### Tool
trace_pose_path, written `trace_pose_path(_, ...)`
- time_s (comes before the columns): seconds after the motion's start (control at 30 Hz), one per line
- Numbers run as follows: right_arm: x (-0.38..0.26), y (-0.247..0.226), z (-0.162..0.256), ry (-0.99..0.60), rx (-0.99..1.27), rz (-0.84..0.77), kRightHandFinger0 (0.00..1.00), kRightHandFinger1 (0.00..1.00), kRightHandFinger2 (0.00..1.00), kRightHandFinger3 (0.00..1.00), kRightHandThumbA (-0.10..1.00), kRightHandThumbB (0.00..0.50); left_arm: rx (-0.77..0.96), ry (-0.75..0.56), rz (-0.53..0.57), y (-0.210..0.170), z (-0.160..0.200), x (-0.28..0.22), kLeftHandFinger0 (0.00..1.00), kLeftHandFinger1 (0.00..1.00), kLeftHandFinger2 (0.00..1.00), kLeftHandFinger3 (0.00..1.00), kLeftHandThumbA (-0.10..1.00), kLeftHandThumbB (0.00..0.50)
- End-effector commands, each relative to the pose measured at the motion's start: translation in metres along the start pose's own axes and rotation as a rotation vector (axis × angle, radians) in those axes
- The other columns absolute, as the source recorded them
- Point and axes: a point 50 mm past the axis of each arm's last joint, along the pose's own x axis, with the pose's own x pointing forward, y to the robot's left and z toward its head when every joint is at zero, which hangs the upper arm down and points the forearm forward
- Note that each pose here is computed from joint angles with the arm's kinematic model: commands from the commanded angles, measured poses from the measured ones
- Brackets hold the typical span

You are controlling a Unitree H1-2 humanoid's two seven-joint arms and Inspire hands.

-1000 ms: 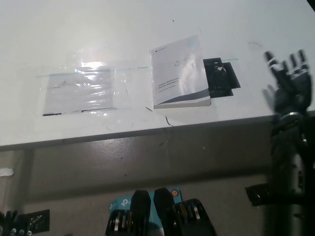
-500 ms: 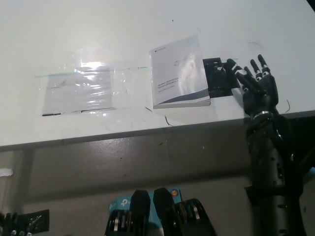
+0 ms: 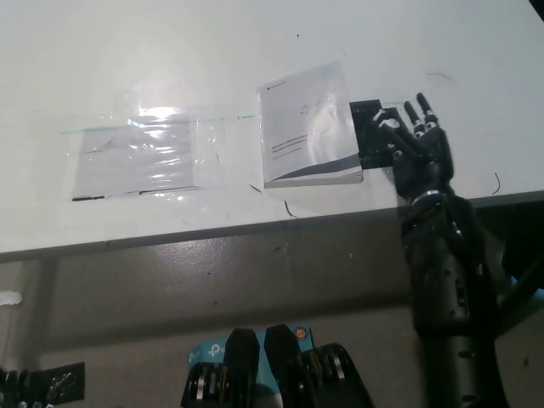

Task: The robot uses its right hand to slide under the cover of the book kept in the middle of the desk and open it

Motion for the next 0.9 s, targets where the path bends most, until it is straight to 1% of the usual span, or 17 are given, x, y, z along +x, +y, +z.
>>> trace_pose_path(0.0,0.001,0.03,0.003,-0.029,0.024,0.088,0.97,1.0,1.0,1.0,1.0,0.204,-0.018,-0.034,0.006,-0.003,0.008,-0.001,0.78,0.77,0.9,0.92,0.67,0.0)
trace_pose_path(0.1,-0.001,0.03,-0.005,-0.012,0.082,0.081,0.98,1.0,1.0,1.0,1.0,0.225,-0.026,-0.019,0.017,-0.001,0.008,0.0,0.72,0.74,0.88,0.9,0.64,0.003)
trace_pose_path(0.13,-0.001,0.03,-0.007,-0.006,0.103,0.081,1.0,1.0,1.0,1.0,1.0,0.244,-0.025,-0.02,0.015,0.0,0.008,0.001,0.72,0.74,0.87,0.9,0.64,0.0)
trace_pose_path(0.17,-0.002,0.032,-0.01,0.003,0.139,0.088,1.0,1.0,1.0,1.0,1.0,0.264,-0.03,-0.023,0.017,-0.001,0.007,0.001,0.71,0.72,0.85,0.82,0.65,0.0)
trace_pose_path(0.2,-0.002,0.032,-0.012,0.009,0.154,0.084,1.0,1.0,1.0,1.0,1.0,0.272,-0.029,-0.025,0.021,-0.001,0.007,0.002,0.7,0.71,0.83,0.8,0.66,0.0)
trace_pose_path(0.33,-0.003,0.032,-0.017,0.012,0.179,0.082,1.0,1.0,1.0,1.0,1.0,0.287,-0.029,-0.024,0.026,-0.002,0.007,0.001,0.72,0.73,0.84,0.79,0.7,0.0)
trace_pose_path(0.4,-0.004,0.033,-0.02,0.025,0.198,0.081,1.0,1.0,1.0,1.0,1.0,0.308,-0.034,-0.022,0.019,-0.001,0.007,0.001,0.72,0.75,0.86,0.84,0.7,0.003)
trace_pose_path(0.47,-0.005,0.033,-0.021,0.03,0.205,0.078,1.0,1.0,1.0,1.0,1.0,0.301,-0.036,-0.021,0.019,-0.001,0.007,0.0,0.71,0.74,0.85,0.84,0.69,0.004)
trace_pose_path(0.5,-0.005,0.033,-0.021,0.032,0.207,0.077,1.0,1.0,1.0,1.0,1.0,0.3,-0.038,-0.02,0.02,-0.001,0.007,0.001,0.7,0.74,0.85,0.82,0.69,0.009)
trace_pose_path(0.57,-0.005,0.034,-0.022,0.039,0.21,0.08,1.0,1.0,1.0,1.0,1.0,0.283,-0.033,-0.023,0.0,-0.003,0.007,0.001,0.76,0.8,0.92,0.91,0.71,0.0)
trace_pose_path(0.6,-0.005,0.033,-0.023,0.041,0.21,0.077,1.0,1.0,1.0,1.0,1.0,0.282,-0.038,-0.024,-0.005,-0.002,0.007,0.0,0.78,0.81,0.92,0.92,0.7,0.0)
trace_pose_path(0.67,-0.006,0.031,-0.026,0.046,0.215,0.08,1.0,1.0,1.0,1.0,1.0,0.278,-0.043,-0.027,0.003,-0.003,0.007,-0.001,0.77,0.78,0.91,0.94,0.7,0.008)
trace_pose_path(0.73,-0.006,0.03,-0.029,0.05,0.216,0.084,1.0,1.0,1.0,1.0,1.0,0.276,-0.04,-0.027,0.014,-0.003,0.006,-0.001,0.75,0.76,0.88,0.92,0.69,0.012)
trace_pose_path(0.77,-0.006,0.03,-0.031,0.055,0.216,0.078,1.0,1.0,1.0,1.0,1.0,0.287,-0.035,-0.03,0.005,-0.002,0.006,-0.001,0.75,0.76,0.88,0.93,0.69,0.003)
trace_pose_path(0.8,-0.006,0.031,-0.032,0.06,0.218,0.069,1.0,1.0,1.0,1.0,1.0,0.283,-0.036,-0.031,0.011,-0.002,0.006,-0.001,0.76,0.76,0.88,0.91,0.68,0.0)
trace_pose_path(0.83,-0.005,0.033,-0.035,0.064,0.215,0.073,1.0,1.0,1.0,1.0,1.0,0.297,-0.03,-0.03,-0.002,0.0,0.007,-0.002,0.79,0.8,0.92,0.97,0.69,0.0)
trace_pose_path(0.87,-0.005,0.033,-0.036,0.065,0.216,0.073,1.0,1.0,1.0,1.0,1.0,0.298,-0.028,-0.031,-0.003,0.0,0.007,-0.002,0.79,0.8,0.93,0.97,0.7,0.0)
